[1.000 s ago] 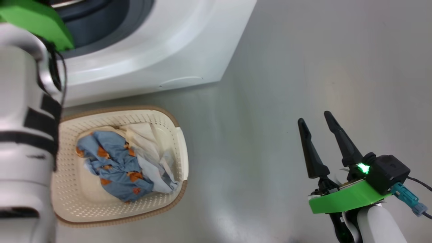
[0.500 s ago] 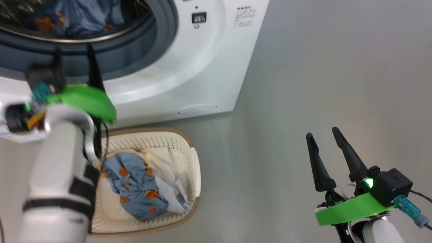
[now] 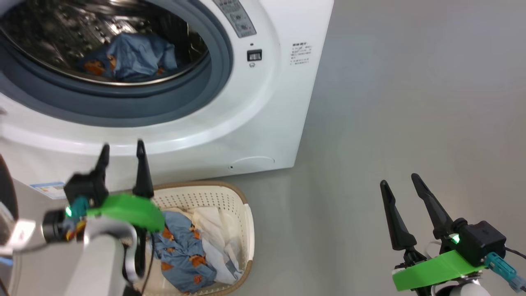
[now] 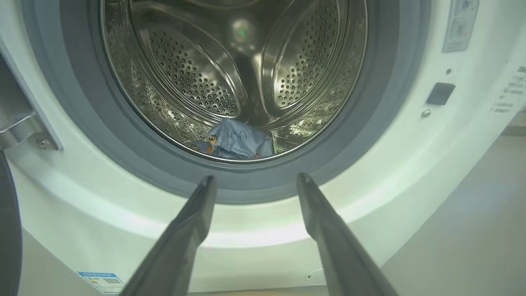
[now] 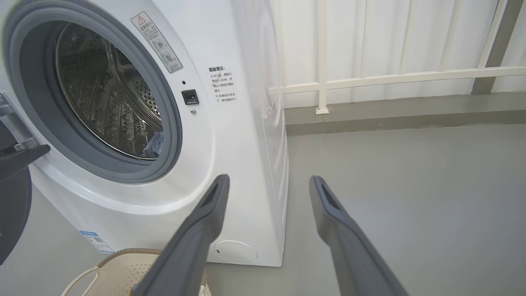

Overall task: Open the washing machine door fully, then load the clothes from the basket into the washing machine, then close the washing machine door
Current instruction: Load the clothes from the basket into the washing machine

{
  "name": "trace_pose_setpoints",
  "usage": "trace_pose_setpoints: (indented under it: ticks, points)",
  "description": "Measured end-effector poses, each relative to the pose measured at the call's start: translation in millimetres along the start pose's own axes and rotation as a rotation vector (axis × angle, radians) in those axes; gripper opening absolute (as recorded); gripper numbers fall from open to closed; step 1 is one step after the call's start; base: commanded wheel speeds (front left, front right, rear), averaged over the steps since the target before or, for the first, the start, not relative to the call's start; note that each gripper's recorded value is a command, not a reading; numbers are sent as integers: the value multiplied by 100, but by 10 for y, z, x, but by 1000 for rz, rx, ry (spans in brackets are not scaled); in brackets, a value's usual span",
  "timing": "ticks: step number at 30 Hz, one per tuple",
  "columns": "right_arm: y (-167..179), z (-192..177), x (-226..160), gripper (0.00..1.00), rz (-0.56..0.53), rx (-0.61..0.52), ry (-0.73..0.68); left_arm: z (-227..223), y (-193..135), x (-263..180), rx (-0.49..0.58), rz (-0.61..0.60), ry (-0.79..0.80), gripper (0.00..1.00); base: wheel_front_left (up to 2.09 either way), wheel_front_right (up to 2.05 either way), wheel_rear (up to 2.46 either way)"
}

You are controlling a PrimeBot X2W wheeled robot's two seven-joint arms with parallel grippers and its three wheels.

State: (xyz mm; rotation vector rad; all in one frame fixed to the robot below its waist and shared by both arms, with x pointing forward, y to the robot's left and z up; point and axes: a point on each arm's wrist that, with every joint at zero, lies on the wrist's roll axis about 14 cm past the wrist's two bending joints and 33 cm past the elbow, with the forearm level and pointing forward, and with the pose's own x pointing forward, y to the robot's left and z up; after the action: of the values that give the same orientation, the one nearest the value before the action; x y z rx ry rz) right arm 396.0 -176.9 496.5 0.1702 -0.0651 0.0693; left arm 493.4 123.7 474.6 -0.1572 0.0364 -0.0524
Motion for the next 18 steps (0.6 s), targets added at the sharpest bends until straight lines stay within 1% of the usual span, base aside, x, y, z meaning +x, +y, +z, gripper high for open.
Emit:
trace_pose_setpoints:
  ticks: [8, 12, 18]
  points:
    - [-36, 59, -110, 100, -12, -5, -10, 95, 46, -391, -33, -2, -42, 100, 0, 0, 0]
    - [-33, 96, -156, 100, -11, -7, -18, 47, 120, -593, -39, 19, -31, 100, 0, 0, 0]
    - [-11, 142, -162, 100, -2, -10, -31, 170, 149, -746, -27, 25, -71, 100, 0, 0, 0]
